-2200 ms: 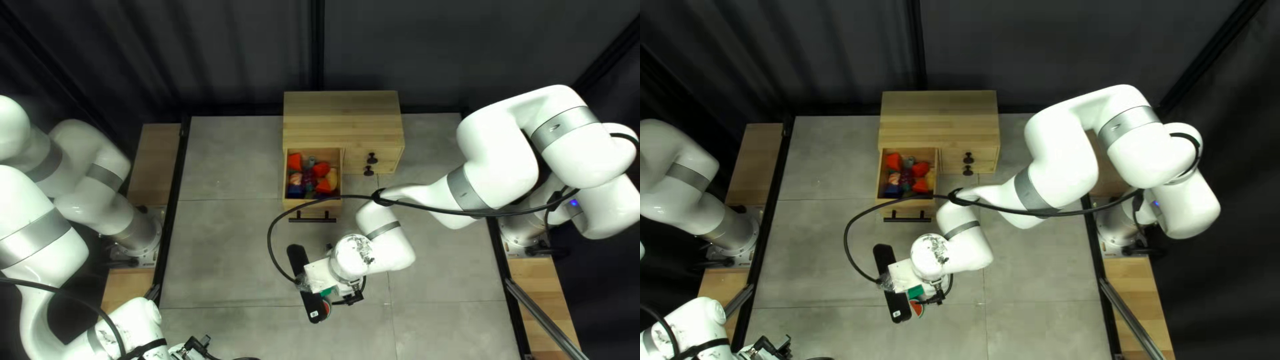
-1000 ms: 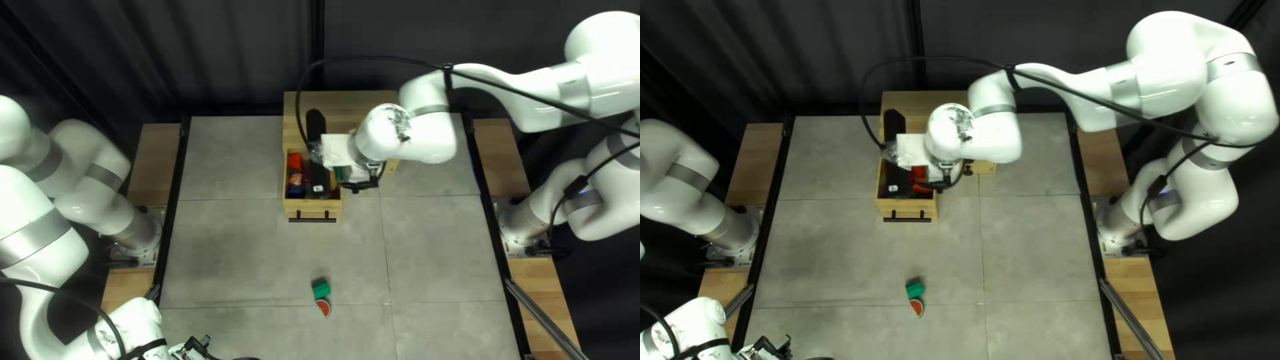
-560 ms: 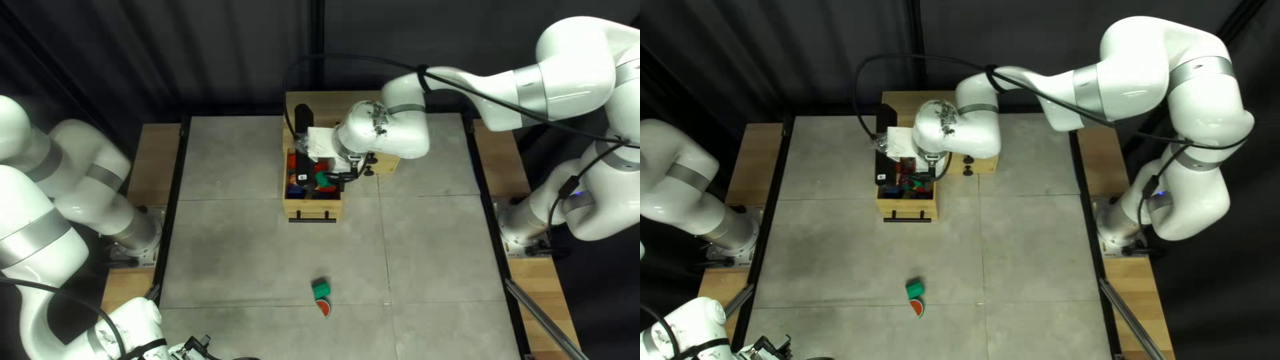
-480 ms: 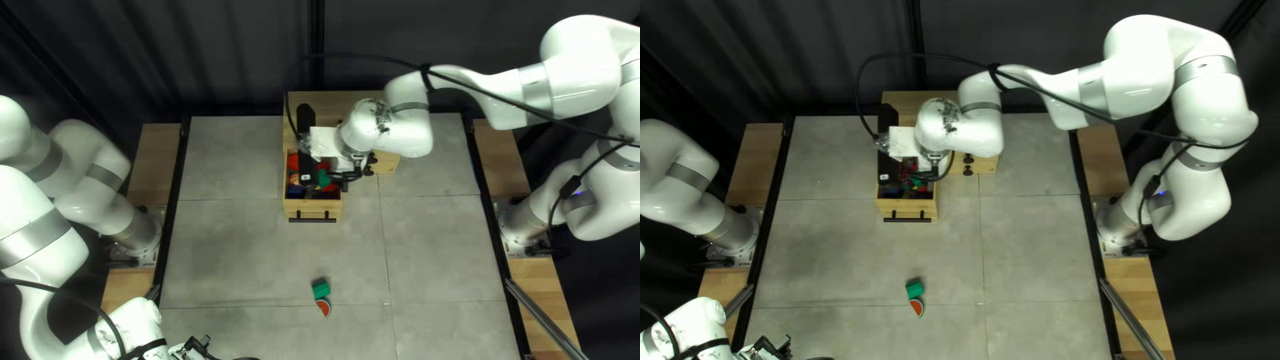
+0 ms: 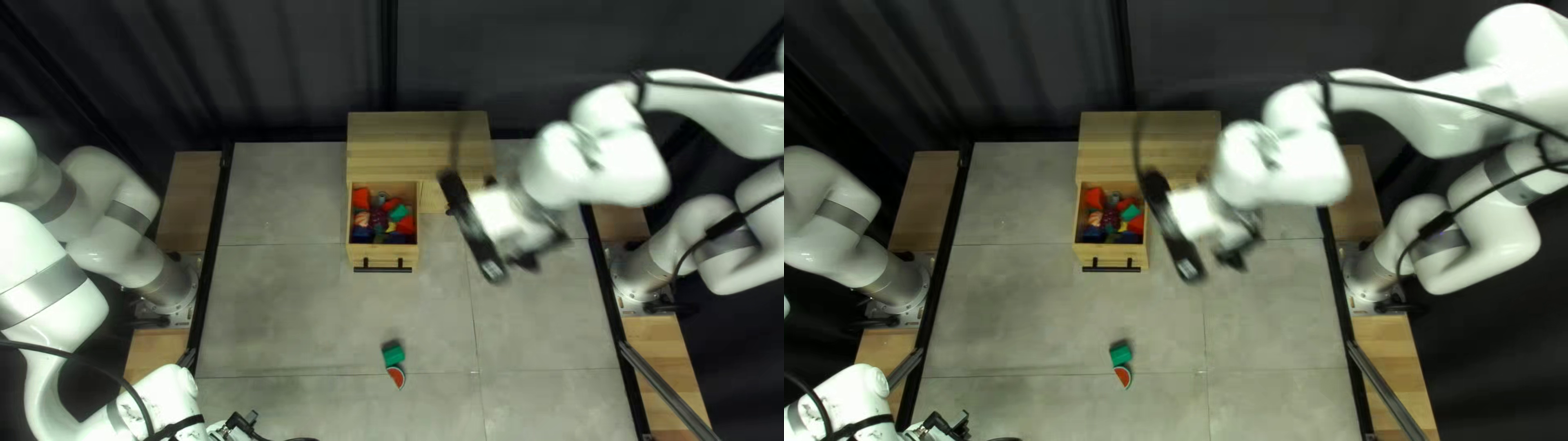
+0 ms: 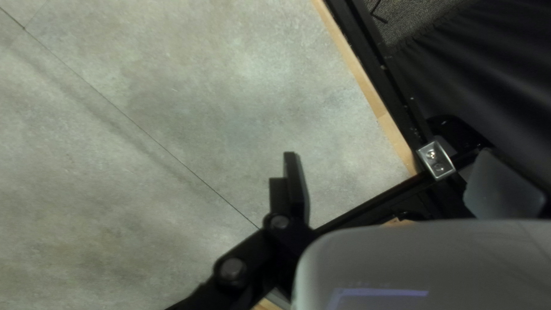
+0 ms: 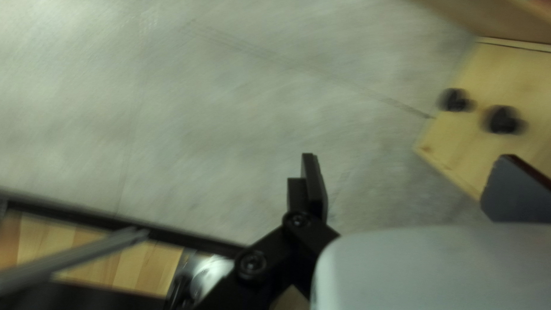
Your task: Open drawers and place objects into drawer and close
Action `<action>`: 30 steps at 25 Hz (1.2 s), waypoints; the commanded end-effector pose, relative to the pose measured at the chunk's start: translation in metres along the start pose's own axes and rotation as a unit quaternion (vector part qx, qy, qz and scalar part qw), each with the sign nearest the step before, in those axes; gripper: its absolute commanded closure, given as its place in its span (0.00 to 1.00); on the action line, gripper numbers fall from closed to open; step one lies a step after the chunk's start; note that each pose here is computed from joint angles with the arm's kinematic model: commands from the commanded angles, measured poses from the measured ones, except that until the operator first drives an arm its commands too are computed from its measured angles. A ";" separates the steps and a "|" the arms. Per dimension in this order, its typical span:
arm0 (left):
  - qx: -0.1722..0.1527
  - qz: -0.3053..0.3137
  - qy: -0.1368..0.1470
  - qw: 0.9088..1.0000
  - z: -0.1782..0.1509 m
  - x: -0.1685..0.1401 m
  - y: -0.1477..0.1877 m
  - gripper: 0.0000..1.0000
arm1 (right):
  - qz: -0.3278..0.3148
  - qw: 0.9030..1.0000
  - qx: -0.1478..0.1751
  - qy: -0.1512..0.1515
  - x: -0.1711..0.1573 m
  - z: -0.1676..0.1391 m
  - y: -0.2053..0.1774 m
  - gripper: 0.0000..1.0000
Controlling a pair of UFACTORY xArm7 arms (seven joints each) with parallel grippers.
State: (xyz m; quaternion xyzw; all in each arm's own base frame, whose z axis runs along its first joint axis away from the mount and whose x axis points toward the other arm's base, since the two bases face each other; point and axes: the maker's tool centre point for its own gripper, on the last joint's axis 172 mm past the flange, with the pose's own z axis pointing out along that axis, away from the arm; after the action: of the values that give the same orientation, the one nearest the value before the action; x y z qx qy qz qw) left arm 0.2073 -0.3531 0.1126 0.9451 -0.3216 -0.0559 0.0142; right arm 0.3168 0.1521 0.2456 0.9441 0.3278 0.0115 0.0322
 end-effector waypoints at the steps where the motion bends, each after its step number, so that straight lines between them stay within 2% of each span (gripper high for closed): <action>1: 0.000 0.000 0.000 1.000 0.000 0.000 0.000 0.00 | -0.046 0.999 0.005 0.004 0.011 0.020 -0.062 0.00; 2: 0.000 0.000 0.000 1.000 0.000 0.000 0.000 0.00 | -0.056 0.998 0.004 0.005 0.014 0.025 -0.083 0.00; 9: 0.000 0.000 0.000 1.000 0.000 0.000 0.000 0.00 | -0.117 0.993 0.011 0.002 0.040 0.063 -0.160 0.00; 14: 0.000 0.000 0.000 1.000 0.000 0.000 0.000 0.00 | -0.161 0.987 0.023 -0.006 0.058 0.084 -0.198 0.00; 19: 0.000 0.000 0.000 1.000 0.000 0.000 0.000 0.00 | -0.174 0.984 0.027 -0.008 0.061 0.089 -0.213 0.00; 30: 0.000 0.000 0.000 1.000 0.000 0.000 0.000 0.00 | -0.158 0.987 0.043 -0.003 0.061 0.101 -0.241 0.00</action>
State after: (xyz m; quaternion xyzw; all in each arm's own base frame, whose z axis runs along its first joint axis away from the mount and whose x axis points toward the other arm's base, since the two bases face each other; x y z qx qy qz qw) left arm 0.2073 -0.3531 0.1126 0.9451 -0.3216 -0.0559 0.0142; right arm 0.2242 0.3677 0.1297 0.8794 0.4760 -0.0083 -0.0017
